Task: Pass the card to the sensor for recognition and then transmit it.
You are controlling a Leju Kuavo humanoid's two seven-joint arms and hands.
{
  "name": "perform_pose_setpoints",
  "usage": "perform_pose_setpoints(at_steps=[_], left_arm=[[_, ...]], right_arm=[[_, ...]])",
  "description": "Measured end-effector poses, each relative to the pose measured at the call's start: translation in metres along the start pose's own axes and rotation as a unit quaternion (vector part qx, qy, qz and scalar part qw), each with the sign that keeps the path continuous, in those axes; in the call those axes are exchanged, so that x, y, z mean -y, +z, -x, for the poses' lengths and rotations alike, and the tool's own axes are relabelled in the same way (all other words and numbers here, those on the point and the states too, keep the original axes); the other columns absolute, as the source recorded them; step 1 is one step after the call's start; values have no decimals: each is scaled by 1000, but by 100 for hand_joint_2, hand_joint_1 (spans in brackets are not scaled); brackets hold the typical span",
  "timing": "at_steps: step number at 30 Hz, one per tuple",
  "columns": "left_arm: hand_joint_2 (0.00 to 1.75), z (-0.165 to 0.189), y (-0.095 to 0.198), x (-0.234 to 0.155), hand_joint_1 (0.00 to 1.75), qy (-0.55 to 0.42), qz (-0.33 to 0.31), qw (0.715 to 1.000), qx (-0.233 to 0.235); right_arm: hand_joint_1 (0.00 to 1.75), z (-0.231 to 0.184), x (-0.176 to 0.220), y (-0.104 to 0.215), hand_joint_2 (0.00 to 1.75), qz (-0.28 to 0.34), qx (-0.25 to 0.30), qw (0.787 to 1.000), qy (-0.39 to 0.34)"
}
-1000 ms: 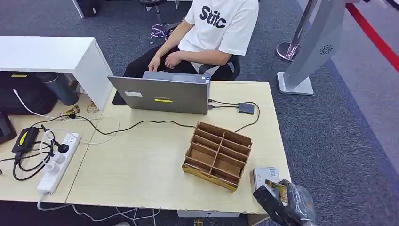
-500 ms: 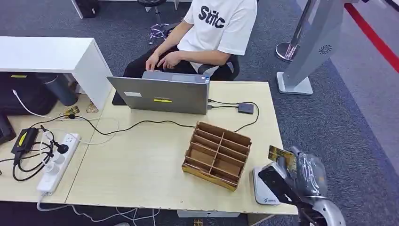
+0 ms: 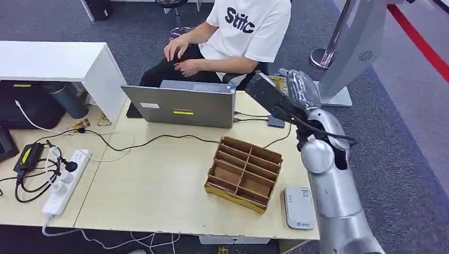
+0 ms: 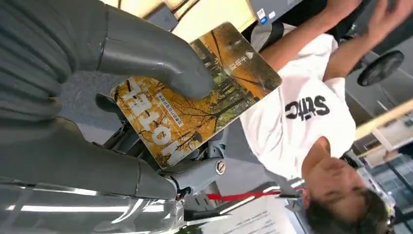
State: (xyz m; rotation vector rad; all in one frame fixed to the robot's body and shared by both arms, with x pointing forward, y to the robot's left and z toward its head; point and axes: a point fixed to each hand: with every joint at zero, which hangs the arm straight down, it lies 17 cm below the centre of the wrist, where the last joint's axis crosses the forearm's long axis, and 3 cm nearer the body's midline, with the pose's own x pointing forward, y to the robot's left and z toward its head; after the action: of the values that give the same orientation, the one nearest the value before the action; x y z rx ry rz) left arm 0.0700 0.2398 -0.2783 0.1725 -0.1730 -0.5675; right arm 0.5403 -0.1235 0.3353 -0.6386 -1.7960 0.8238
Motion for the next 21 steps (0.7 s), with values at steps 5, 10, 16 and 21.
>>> perform_pose_setpoints(at_steps=[5,10,16,21], left_arm=[[175,0,0,0,0,-12,1,1000,2],[175,-1,0,2,0,-19,8,1000,9],[175,0,0,5,0,-21,14,1000,8],[175,1,0,4,0,-21,14,1000,8]], right_arm=[[175,-2,-13,-12,175,-18,-4,1000,10],[175,-5,-31,-17,175,-38,-8,999,14],[175,-8,-47,-18,175,-53,-10,998,19],[175,-11,-47,-20,175,-49,-7,999,20]])
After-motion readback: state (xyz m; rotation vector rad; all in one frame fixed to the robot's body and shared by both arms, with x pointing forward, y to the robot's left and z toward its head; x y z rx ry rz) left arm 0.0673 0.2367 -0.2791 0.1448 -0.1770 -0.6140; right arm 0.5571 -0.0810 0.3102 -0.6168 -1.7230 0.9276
